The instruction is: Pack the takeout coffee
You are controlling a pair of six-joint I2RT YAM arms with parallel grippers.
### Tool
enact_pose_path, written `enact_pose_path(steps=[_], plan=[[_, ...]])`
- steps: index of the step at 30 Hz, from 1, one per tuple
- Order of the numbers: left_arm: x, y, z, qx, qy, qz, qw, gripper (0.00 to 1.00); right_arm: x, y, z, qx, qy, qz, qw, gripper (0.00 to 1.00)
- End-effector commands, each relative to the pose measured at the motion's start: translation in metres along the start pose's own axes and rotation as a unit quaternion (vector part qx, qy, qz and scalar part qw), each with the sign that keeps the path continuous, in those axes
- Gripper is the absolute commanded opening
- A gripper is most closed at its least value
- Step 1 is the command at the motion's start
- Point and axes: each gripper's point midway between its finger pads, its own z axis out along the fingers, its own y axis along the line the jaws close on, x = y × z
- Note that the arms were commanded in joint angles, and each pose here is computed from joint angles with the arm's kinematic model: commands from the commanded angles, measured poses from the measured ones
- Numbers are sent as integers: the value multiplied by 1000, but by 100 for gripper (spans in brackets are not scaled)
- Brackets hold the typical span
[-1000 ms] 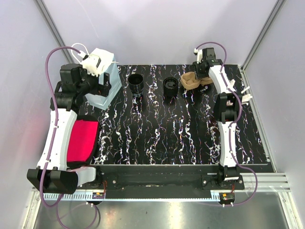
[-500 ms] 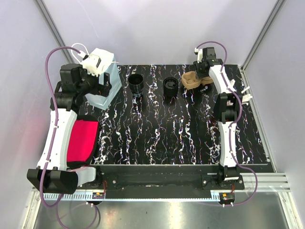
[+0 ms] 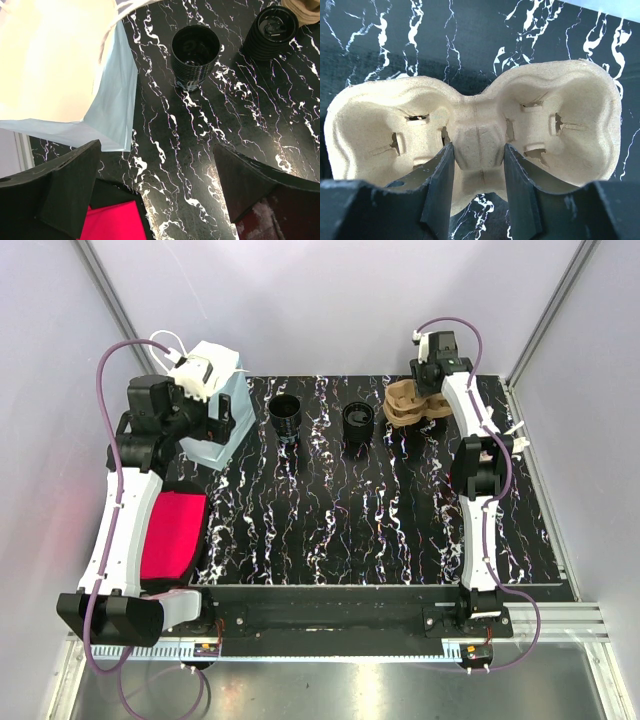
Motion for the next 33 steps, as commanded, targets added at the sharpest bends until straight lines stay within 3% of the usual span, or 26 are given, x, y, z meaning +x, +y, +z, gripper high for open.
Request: enact_pose_path(steps=[1,7,18,23,33], plan=[[-19,-2,-8,2,-41,8,999,99,-57,-6,-55,-2,-78,20,997,45],[-19,-1,-10,-3,-41,10,999,99,-60,9,-78,-40,-80,29,996,44],[-35,22,-14,-64,-49,19,997,99,-47,51,-129,-92,-78,-24,992,43],[-52,52,-17,-137,-63,36,988,99,-47,74,-171,-119,-98,-65,986,43],[-40,59,20,-118,-37,90,988,96,-64,109,-285,-200,-179,-88,959,43]])
